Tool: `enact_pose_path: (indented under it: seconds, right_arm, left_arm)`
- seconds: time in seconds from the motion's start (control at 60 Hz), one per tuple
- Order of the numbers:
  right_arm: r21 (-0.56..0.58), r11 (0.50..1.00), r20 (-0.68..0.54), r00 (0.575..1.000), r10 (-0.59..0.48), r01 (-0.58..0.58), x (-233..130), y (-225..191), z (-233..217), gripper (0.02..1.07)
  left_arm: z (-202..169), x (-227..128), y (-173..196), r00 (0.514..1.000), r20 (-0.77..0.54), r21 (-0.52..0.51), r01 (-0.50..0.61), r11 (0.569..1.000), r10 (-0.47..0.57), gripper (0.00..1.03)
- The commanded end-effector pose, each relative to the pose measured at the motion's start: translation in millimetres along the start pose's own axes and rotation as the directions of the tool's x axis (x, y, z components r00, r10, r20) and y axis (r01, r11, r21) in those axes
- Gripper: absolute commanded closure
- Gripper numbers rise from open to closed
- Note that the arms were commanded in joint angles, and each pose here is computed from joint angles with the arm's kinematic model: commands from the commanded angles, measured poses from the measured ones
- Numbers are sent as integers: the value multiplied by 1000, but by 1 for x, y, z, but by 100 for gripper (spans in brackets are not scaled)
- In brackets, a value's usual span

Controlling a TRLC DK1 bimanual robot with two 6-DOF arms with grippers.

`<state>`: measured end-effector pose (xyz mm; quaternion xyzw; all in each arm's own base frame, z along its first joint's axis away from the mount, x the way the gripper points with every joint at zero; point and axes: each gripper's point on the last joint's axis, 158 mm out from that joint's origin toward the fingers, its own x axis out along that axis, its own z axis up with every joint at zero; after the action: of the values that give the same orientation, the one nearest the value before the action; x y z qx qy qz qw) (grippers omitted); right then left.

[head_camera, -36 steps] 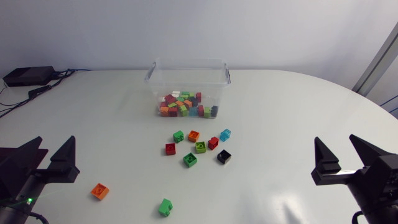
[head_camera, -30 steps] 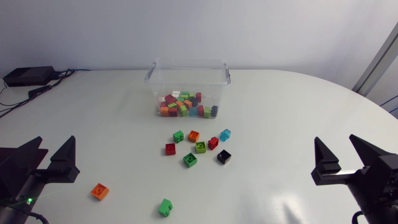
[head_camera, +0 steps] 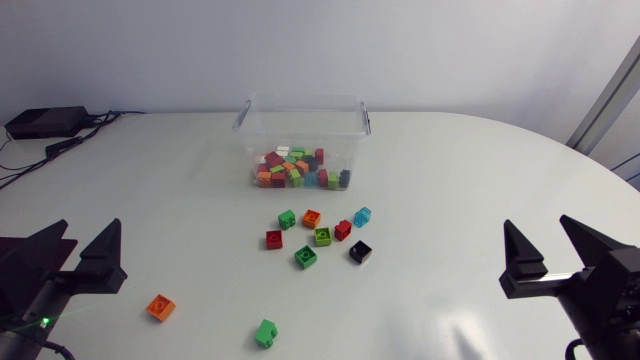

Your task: Place the duplo bricks in the container

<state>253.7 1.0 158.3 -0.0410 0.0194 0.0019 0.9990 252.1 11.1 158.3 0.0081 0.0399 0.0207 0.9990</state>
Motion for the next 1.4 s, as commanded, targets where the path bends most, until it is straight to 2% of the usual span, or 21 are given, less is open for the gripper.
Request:
enact_pose_path:
  seconds: [0.0,0.133,0.333,0.367,0.45,0.483,0.6,0.683,0.7,0.717,0.75,0.85,0.867,0.9,0.933,0.95,0.983,1.133,1.2,1.233,1.383]
  right_arm:
    - [9,1000,41,999,12,-12,-2,2,19,6]
    - [8,999,21,999,46,-46,4,9,31,6]
    - [9,998,-147,987,70,-69,38,14,29,6]
    - [11,997,-171,982,76,-75,42,15,28,6]
    - [10,993,-204,972,115,-115,48,28,28,6]
    - [7,990,-222,965,136,-138,48,36,27,6]
    - [-8,981,-294,939,181,-192,53,57,19,6]
    - [-12,975,-380,903,201,-222,58,67,8,7]
    - [-13,974,-402,893,204,-228,59,69,4,7]
    - [-14,972,-424,881,208,-236,60,71,1,7]
    - [-17,968,-473,855,214,-252,60,76,-5,7]
    - [-63,938,-590,771,240,-341,56,92,-18,7]
    - [-68,934,-601,762,243,-351,56,94,-19,7]
    - [-75,925,-626,740,247,-372,56,99,-21,7]
    - [-84,914,-652,715,251,-397,56,104,-26,7]
    - [-83,910,-663,704,253,-406,55,106,-27,7]
    - [-76,898,-695,669,264,-433,52,113,-33,7]
    - [-8,848,-791,523,319,-530,42,141,-50,7]
    - [-17,803,-794,496,352,-596,32,154,-57,7]
    - [-37,774,-785,498,369,-632,29,162,-59,7]
    - [-23,728,-793,456,404,-686,19,190,-64,7]
  left_arm:
    - [21,0,-7,1000,5,-21,27,999,-27,5]
    - [25,12,-19,993,-89,-29,70,997,-72,5]
    - [3,33,-41,926,-354,-31,126,992,-129,6]
    - [-7,35,-41,883,-455,-18,123,992,-117,6]
    - [-24,36,-41,799,-594,21,134,991,-95,6]
    - [-36,36,-39,735,-673,92,190,977,-80,6]
    - [-65,27,-40,608,-791,131,271,954,-64,6]
    - [-93,13,-40,458,-888,116,315,942,-44,6]
    - [-96,12,-40,445,-895,113,317,942,-42,6]
    - [-105,7,-39,397,-917,106,327,939,-35,7]
    - [-113,2,-39,349,-937,100,341,935,-27,8]
    - [-132,-13,-36,231,-973,87,388,918,-6,8]
    - [-133,-13,-36,225,-974,86,391,916,-5,8]
    - [-142,-22,-35,152,-988,72,417,906,8,8]
    - [-146,-26,-34,119,-993,64,426,903,14,8]
    - [-151,-34,-33,68,-997,51,439,897,23,8]
    - [-155,-37,-33,37,-999,42,444,895,29,8]
    - [-161,-38,-32,-6,-999,30,445,895,36,12]
    - [-164,-37,-33,-17,-999,24,449,893,35,16]
    - [-166,-36,-35,-20,-1000,12,445,896,23,17]
    - [-179,-32,-38,-8,-1000,10,447,894,15,21]
